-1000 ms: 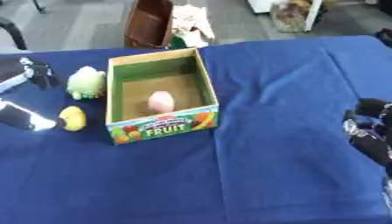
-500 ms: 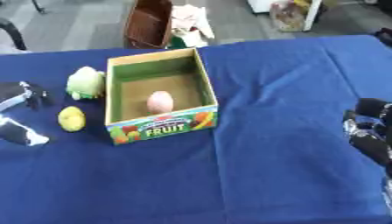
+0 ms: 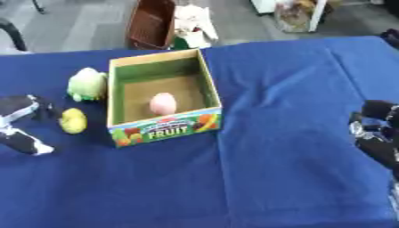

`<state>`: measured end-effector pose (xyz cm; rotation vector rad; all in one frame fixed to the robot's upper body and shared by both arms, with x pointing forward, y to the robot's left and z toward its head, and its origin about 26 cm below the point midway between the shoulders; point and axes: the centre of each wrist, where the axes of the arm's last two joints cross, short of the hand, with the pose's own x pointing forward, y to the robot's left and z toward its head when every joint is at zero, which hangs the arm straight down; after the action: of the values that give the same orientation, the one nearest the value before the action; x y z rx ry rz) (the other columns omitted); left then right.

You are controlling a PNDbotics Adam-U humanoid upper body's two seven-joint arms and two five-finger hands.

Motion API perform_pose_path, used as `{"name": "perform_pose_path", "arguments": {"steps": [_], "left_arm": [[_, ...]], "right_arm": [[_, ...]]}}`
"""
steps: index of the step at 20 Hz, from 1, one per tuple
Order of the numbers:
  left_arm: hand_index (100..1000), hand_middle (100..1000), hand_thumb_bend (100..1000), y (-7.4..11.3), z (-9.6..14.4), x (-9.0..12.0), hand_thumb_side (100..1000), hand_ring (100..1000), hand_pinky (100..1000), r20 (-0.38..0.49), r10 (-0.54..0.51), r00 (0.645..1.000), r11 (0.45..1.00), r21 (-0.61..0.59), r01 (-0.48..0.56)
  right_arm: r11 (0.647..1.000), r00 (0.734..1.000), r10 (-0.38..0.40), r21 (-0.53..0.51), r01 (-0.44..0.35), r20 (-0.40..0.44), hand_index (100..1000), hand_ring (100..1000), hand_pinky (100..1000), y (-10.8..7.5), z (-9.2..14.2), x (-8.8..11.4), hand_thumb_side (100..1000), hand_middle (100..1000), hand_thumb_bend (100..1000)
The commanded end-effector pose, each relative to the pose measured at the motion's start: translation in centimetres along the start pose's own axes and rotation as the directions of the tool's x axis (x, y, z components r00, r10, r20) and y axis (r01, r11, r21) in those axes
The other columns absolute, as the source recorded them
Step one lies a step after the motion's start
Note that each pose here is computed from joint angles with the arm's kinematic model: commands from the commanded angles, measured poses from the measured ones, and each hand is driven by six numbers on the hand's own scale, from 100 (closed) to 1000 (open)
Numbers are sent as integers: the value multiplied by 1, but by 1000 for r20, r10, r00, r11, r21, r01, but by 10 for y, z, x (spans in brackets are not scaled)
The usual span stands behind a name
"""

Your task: Pick up objects on the table and place them in the box.

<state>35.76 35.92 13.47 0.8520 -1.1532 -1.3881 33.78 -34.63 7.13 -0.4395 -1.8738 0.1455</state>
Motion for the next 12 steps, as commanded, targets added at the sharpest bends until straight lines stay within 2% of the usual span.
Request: {"name": "perform_pose_path", "arguments": {"steps": [1,8,12], "left_arm": [[748,605,579,7,-3,-1,223,585,662,-26,-14,1000,997,71,16],[782,614,571,3,-15,2,226,583,662,-56,-3,998,990,139,10],[735,581,538,1,-21,4,215,558,641,-57,-4,998,989,150,13]], "right_arm": [[1000,999,22,-6,-22,26,728,725,559,-8,-5,6,100,643,181],[1000,999,20,-3,-20,27,728,725,559,-7,-6,7,100,643,180],[1000,999,18,-2,-18,28,728,724,559,-7,-6,7,100,642,180]]}}
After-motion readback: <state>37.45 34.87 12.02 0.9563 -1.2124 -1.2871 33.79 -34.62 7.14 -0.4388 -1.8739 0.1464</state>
